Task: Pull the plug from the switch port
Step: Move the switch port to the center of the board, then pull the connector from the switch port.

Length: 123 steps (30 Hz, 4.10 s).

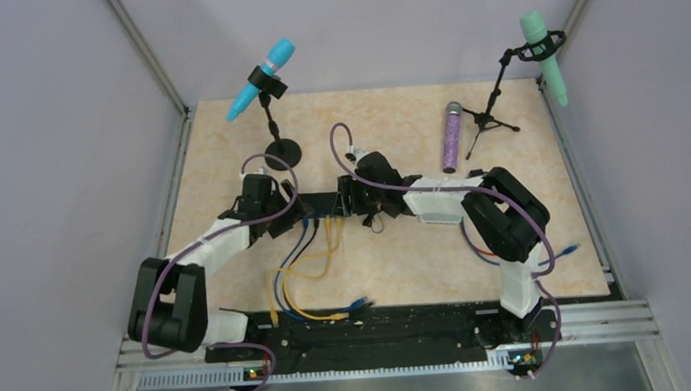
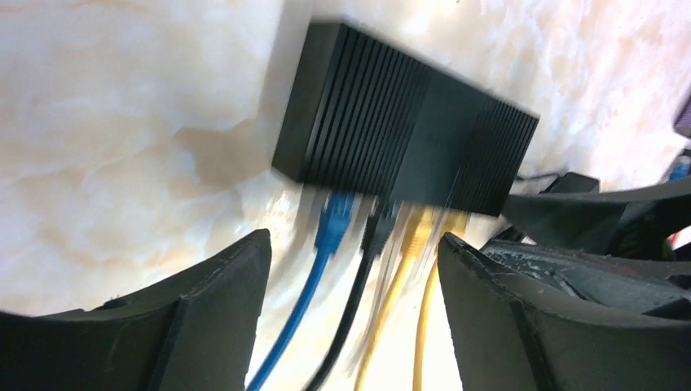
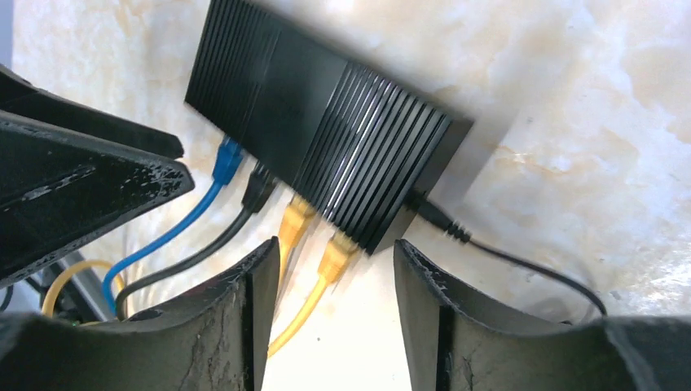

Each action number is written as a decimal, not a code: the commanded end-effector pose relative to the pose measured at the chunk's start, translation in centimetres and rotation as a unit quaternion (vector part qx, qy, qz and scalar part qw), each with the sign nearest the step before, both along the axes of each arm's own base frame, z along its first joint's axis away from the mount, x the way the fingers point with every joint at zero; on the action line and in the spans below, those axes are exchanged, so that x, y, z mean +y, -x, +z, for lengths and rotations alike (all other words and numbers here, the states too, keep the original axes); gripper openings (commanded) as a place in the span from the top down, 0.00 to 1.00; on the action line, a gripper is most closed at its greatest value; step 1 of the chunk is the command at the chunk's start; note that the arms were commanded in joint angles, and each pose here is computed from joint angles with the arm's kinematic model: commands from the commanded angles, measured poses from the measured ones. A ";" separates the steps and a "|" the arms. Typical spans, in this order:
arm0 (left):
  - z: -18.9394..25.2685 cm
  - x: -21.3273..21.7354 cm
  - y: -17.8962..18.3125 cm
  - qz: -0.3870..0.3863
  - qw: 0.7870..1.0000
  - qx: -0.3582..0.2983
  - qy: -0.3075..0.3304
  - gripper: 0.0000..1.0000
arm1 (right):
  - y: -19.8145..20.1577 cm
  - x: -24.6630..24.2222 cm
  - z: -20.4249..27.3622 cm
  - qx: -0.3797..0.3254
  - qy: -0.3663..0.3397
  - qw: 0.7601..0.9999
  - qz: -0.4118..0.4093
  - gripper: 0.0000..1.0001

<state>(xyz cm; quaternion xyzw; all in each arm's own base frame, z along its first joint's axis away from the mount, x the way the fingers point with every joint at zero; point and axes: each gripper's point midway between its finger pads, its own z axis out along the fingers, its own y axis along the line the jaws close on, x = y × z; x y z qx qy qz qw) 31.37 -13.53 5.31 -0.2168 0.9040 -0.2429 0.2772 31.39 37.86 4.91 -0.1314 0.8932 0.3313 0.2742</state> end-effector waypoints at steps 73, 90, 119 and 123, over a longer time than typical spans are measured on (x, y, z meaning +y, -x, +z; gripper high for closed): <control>12.8 2.5 4.4 -0.131 0.966 -0.138 -0.175 0.01 | -5.3 -4.9 7.8 0.014 -0.073 0.990 -0.121 0.29; 13.0 -1.5 -3.6 -0.558 0.705 -0.262 -0.349 0.01 | -7.0 -6.1 11.3 0.040 -0.246 0.937 -0.245 0.29; 3.5 -4.9 -8.8 -0.688 0.586 -0.222 -0.366 0.02 | -6.6 -8.9 7.1 0.092 -0.202 0.918 -0.327 0.30; 2.2 -4.8 -7.5 -0.711 0.574 -0.207 -0.350 0.01 | -6.8 -9.0 7.0 0.095 -0.208 0.917 -0.327 0.30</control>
